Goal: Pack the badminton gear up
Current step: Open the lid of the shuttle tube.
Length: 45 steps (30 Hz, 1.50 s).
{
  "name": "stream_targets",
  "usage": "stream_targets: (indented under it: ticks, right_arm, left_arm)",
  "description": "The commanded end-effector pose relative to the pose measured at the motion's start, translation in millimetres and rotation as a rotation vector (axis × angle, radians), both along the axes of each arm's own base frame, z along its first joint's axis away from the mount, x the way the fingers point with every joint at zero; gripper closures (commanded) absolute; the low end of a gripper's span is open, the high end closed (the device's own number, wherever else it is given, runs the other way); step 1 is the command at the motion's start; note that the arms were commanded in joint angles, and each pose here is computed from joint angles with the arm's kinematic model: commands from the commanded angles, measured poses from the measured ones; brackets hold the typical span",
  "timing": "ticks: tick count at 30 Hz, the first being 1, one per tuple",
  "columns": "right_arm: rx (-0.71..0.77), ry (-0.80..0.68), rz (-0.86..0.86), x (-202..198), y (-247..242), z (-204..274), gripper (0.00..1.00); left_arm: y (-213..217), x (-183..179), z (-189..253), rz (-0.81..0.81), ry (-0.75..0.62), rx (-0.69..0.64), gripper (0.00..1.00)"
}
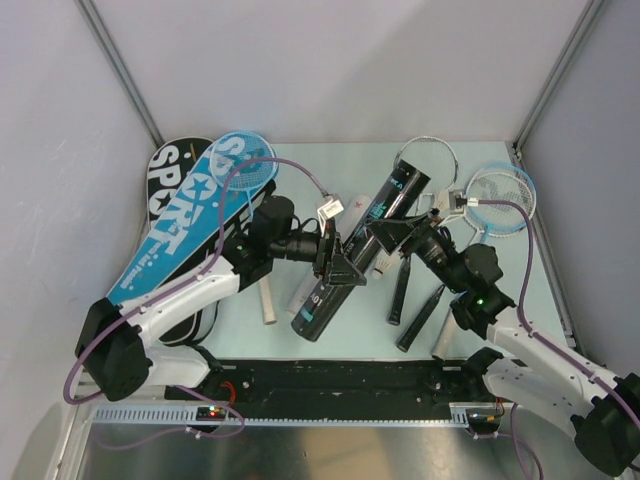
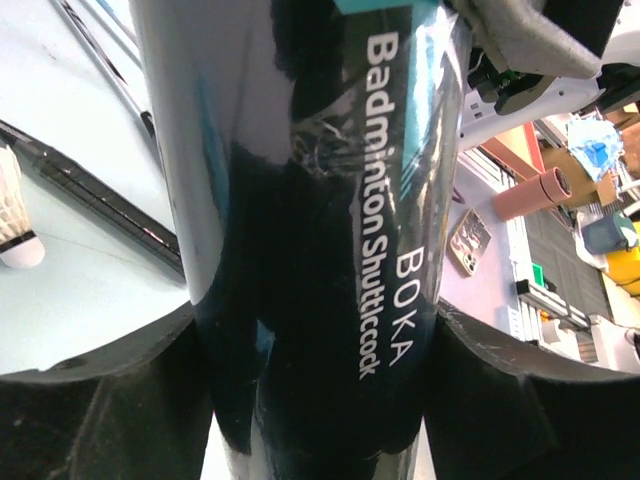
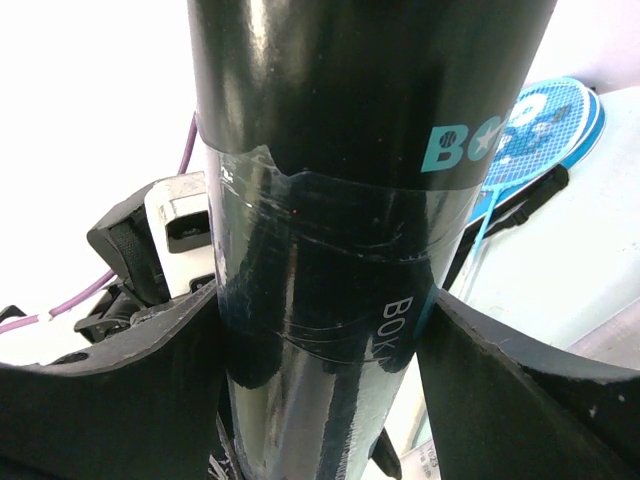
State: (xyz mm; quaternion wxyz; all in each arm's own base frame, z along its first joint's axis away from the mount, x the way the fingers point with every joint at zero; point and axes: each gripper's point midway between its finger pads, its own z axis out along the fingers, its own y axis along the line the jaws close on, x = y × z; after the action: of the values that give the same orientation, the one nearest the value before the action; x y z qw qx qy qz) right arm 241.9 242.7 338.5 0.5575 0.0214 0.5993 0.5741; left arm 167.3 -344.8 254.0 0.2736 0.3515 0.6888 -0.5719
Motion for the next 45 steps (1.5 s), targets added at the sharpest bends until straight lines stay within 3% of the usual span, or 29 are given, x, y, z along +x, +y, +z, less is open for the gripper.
stream_targets:
  ticks: [1,11,17,20,25,30,38,45]
  right_arm:
    - [0.066,-0.091,-0.037,-4.5,-7.1,32.3,0.56]
    - [-0.065,-0.037,-0.047,-17.9,-30.6,9.7,0.09]
    - [-0.157,-0.040,-0.065,-29.6,-56.6,6.4,0.01]
    - [-0.212,-0.056,-0.061,-36.2,-63.4,15.2,0.01]
    - [-0.259,-0.095,-0.025,-50.6,-65.1,48.3,0.01]
    - [-0.243,-0.173,0.069,-70.6,-56.5,88.4,0.04]
    - [-0.251,-0.259,0.185,-77.7,-40.9,130.9,0.27]
    - [-0.317,-0.157,0.249,-53.8,-24.0,102.5,0.50]
  left_arm:
    - [-4.1,-0.3,24.1,-0.001,-0.016,-0.049,0.36]
    - [26.6,15.4,14.9,0.099,-0.035,-0.042,0.62]
    - [54.8,15.7,12.2,0.125,-0.110,-0.050,0.65]
    - [69.6,11.2,9.8,0.128,-0.226,-0.009,0.65]
    - [106.7,21.8,-10.6,0.252,-0.465,0.166,0.65]
    - [129.0,22.4,-1.6,0.316,-0.645,0.210,0.65]
    - [147.1,23.6,-29.4,0.344,-0.774,0.414,0.67]
    - [146.2,15.8,-32.4,0.304,-0.810,0.449,0.67]
